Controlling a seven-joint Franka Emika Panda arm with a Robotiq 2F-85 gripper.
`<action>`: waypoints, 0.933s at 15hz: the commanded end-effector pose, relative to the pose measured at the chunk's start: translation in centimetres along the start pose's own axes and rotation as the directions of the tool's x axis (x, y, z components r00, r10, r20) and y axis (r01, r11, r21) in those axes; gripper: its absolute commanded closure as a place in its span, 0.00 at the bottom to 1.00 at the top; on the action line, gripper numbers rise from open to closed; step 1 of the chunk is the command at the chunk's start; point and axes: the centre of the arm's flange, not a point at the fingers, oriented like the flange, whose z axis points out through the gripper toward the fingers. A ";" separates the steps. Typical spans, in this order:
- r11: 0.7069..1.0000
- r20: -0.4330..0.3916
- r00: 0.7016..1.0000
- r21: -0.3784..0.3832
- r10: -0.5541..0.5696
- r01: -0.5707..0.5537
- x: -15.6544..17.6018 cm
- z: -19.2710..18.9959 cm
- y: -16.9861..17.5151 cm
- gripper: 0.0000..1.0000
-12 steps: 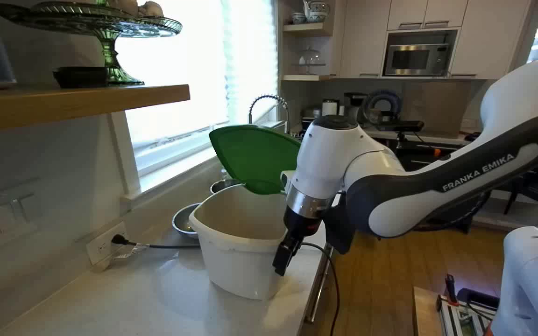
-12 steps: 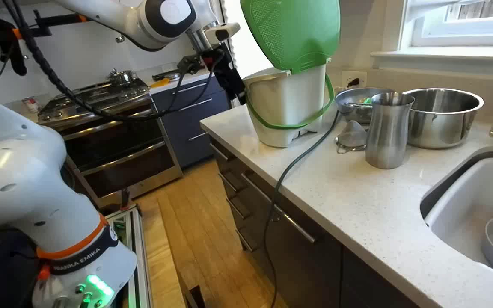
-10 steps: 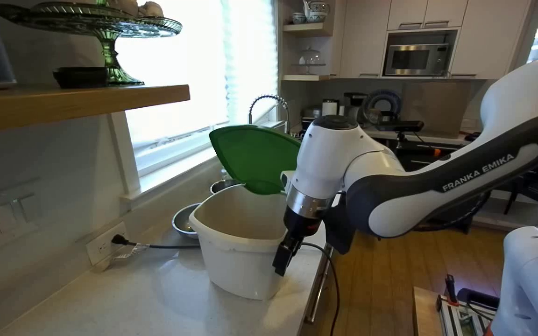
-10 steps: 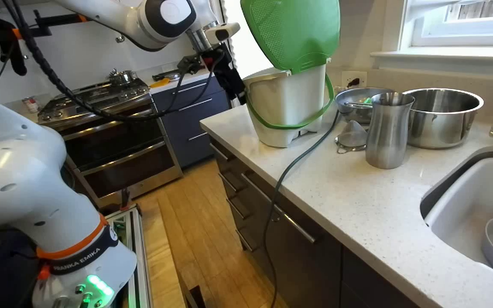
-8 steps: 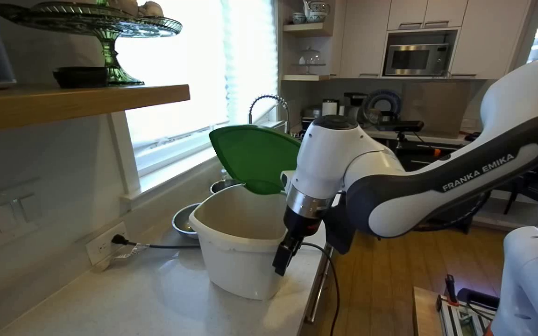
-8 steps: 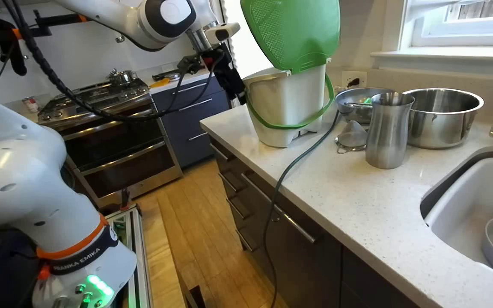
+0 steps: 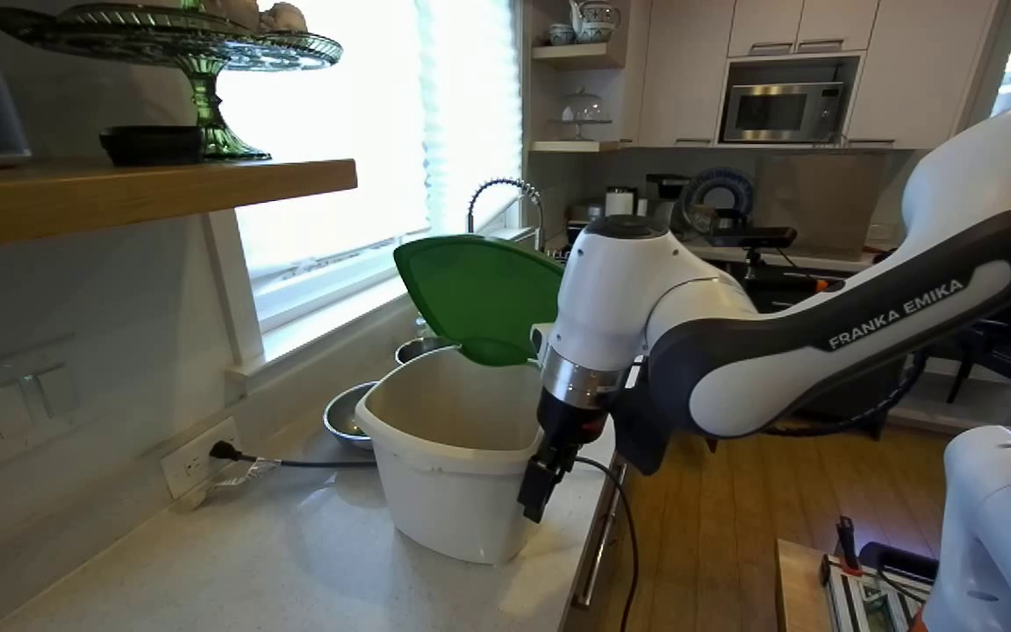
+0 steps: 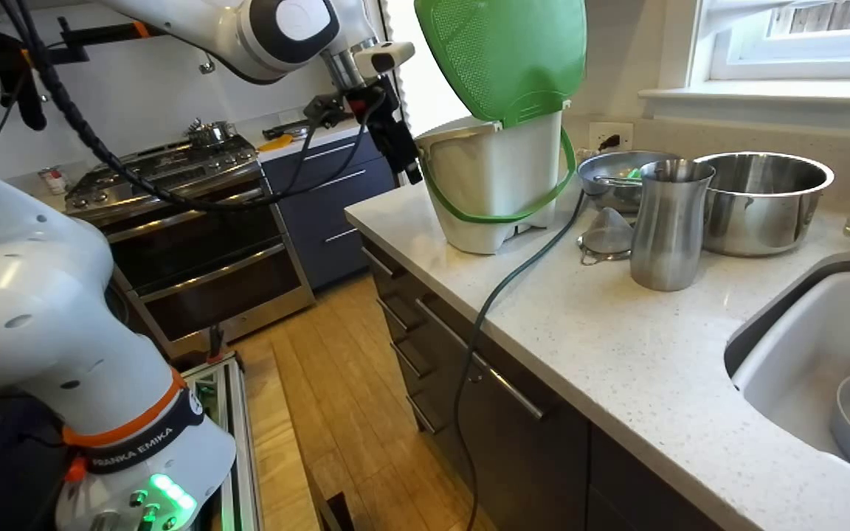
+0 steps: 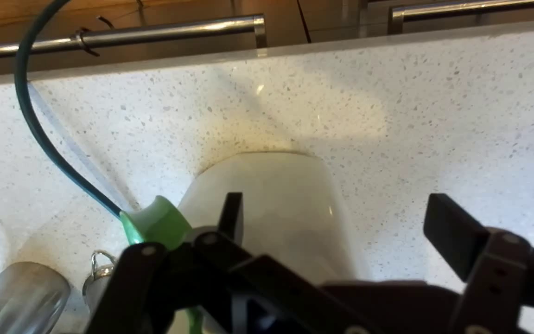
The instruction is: Close the bin
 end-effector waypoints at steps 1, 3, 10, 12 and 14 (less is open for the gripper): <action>0.999 0.079 0.996 -0.009 0.036 -0.035 -0.8 -1.1 0.4 0.00; 0.997 0.096 0.994 -0.053 0.060 -0.055 -1.0 -2.1 0.7 0.00; 0.991 0.000 0.996 -0.107 0.085 -0.084 -1.2 -8.9 2.1 0.00; 0.993 -0.078 0.996 -0.103 0.044 -0.052 -0.9 -11.3 2.7 0.00; 0.992 -0.151 0.988 -0.117 0.033 -0.051 -0.6 -13.8 3.2 0.00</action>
